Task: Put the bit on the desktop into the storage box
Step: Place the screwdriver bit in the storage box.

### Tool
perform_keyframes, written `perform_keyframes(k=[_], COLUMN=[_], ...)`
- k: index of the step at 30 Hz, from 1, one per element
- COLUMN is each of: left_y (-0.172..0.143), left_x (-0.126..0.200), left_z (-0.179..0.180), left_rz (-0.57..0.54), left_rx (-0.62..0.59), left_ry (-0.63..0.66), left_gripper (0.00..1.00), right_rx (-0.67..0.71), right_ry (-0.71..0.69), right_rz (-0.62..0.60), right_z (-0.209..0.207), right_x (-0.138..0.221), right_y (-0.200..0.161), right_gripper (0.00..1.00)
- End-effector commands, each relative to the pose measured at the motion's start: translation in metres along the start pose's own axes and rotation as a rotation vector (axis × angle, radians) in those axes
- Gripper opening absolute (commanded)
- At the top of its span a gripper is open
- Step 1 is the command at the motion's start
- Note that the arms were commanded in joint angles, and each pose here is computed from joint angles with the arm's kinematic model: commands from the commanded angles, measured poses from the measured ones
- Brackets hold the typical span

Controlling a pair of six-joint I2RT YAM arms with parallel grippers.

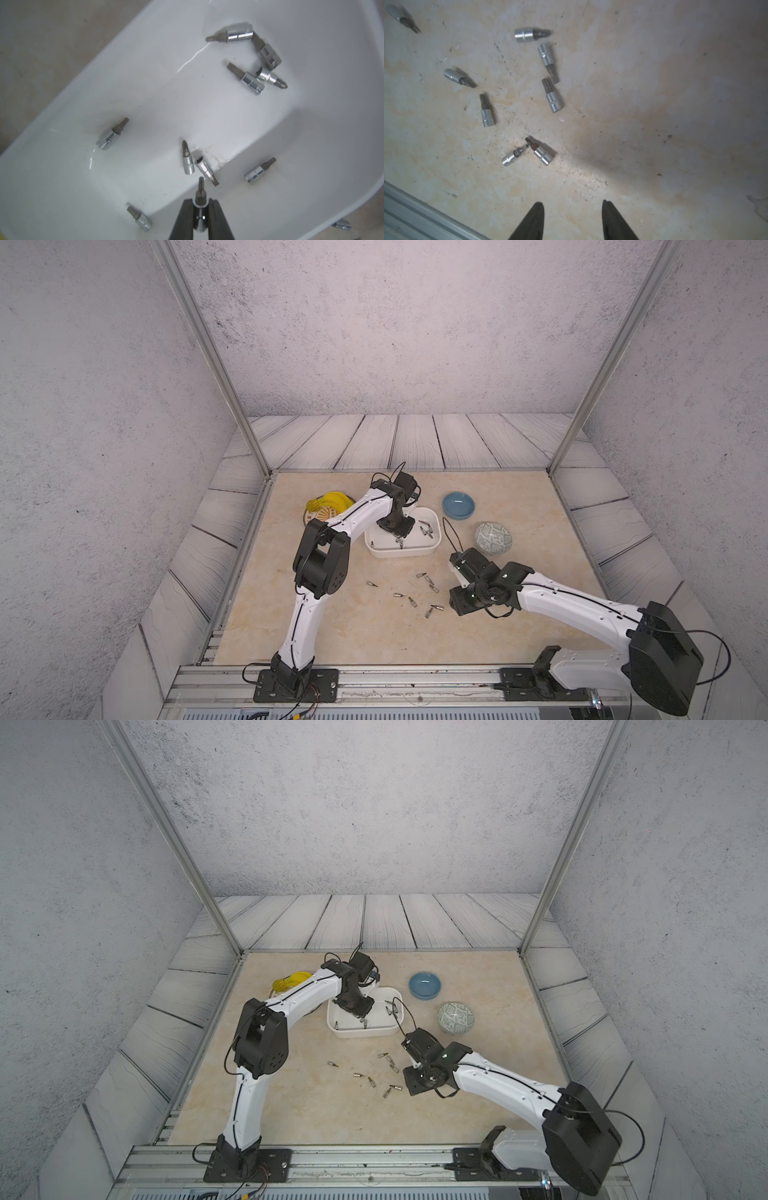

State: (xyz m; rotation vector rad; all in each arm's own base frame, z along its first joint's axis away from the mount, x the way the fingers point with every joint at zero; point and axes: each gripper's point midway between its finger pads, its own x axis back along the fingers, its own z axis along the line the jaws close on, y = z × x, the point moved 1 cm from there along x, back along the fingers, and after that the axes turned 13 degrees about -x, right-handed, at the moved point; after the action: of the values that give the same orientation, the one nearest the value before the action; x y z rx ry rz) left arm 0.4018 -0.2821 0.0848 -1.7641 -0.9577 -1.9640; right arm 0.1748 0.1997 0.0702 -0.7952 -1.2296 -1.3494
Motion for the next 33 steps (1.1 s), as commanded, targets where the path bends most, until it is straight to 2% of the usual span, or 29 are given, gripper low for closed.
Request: perform_keyframes(k=[1, 9, 16, 24, 28, 33], left_y=[0.001, 0.000, -0.001, -0.007, -0.008, -0.002], left_x=[-0.010, -0.028, -0.042, -0.056, -0.060, -0.045], left_z=[0.000, 0.010, 0.009, 0.008, 0.008, 0.010], left_rz=[0.023, 0.036, 0.041, 0.066, 0.072, 0.026], left_rx=[0.027, 0.075, 0.090, 0.098, 0.104, 0.103], left_ry=[-0.036, -0.066, -0.099, -0.118, -0.126, -0.113], left_gripper=[0.00, 0.04, 0.05, 0.06, 0.16, 0.45], right_rx=[0.044, 0.112, 0.122, 0.158, 0.169, 0.179], right_ry=[-0.008, -0.063, -0.097, -0.140, -0.143, -0.135], right_rz=[0.003, 0.039, 0.008, 0.026, 0.028, 0.065], right_z=[0.008, 0.016, 0.019, 0.019, 0.022, 0.025], right_x=[-0.009, -0.035, -0.043, -0.054, -0.056, -0.063], right_y=[-0.003, -0.011, -0.001, 0.004, 0.007, 0.004], right_gripper=[0.51, 0.52, 0.52, 0.52, 0.51, 0.48])
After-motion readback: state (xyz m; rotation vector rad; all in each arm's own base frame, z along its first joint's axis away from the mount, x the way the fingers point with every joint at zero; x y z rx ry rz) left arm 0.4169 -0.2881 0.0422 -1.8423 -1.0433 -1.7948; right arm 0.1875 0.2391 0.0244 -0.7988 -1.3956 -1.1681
